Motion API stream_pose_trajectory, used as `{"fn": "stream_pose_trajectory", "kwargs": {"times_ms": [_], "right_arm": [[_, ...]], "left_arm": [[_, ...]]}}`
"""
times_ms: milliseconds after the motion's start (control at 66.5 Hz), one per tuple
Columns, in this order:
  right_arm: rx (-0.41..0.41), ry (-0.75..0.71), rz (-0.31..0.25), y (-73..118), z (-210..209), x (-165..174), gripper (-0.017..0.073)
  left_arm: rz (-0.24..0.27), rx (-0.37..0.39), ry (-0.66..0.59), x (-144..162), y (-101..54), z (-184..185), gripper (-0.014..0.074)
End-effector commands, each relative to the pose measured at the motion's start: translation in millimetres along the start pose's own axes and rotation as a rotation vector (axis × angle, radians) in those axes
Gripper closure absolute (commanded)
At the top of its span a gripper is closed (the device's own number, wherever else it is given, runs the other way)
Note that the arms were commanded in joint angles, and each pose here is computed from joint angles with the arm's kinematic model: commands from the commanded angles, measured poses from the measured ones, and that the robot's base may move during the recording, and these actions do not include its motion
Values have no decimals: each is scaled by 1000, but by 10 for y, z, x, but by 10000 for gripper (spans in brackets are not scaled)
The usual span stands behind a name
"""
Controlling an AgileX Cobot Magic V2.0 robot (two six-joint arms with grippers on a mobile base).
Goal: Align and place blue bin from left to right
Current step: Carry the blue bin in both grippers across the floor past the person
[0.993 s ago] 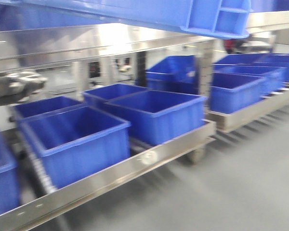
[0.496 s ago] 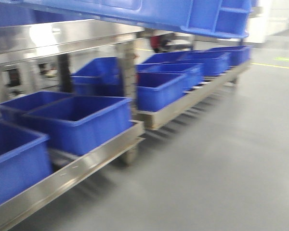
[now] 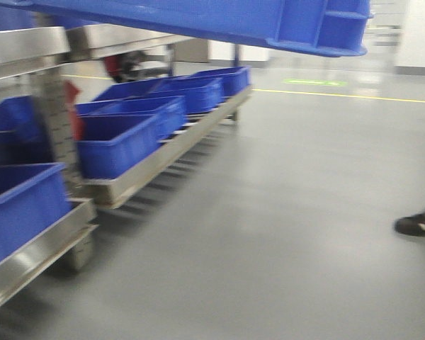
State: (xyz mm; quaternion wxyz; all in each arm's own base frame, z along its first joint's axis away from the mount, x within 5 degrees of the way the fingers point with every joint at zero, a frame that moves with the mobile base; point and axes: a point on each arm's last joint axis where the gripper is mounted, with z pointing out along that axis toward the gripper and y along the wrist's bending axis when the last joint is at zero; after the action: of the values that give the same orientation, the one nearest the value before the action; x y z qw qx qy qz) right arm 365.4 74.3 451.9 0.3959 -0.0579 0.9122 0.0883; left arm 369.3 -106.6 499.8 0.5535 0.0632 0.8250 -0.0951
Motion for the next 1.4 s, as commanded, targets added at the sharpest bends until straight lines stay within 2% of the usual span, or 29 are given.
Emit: {"fn": "stream_pose_trajectory", "kwargs": {"times_ms": [0,1384], "right_arm": [[-1,-95,14,4,-75,-94,629],[-1,-95,14,4,-75,-94,629]], "left_arm": [[-25,54,-136,-181,-66,-187,705],[-25,54,-136,-181,-66,-187,705]]}}
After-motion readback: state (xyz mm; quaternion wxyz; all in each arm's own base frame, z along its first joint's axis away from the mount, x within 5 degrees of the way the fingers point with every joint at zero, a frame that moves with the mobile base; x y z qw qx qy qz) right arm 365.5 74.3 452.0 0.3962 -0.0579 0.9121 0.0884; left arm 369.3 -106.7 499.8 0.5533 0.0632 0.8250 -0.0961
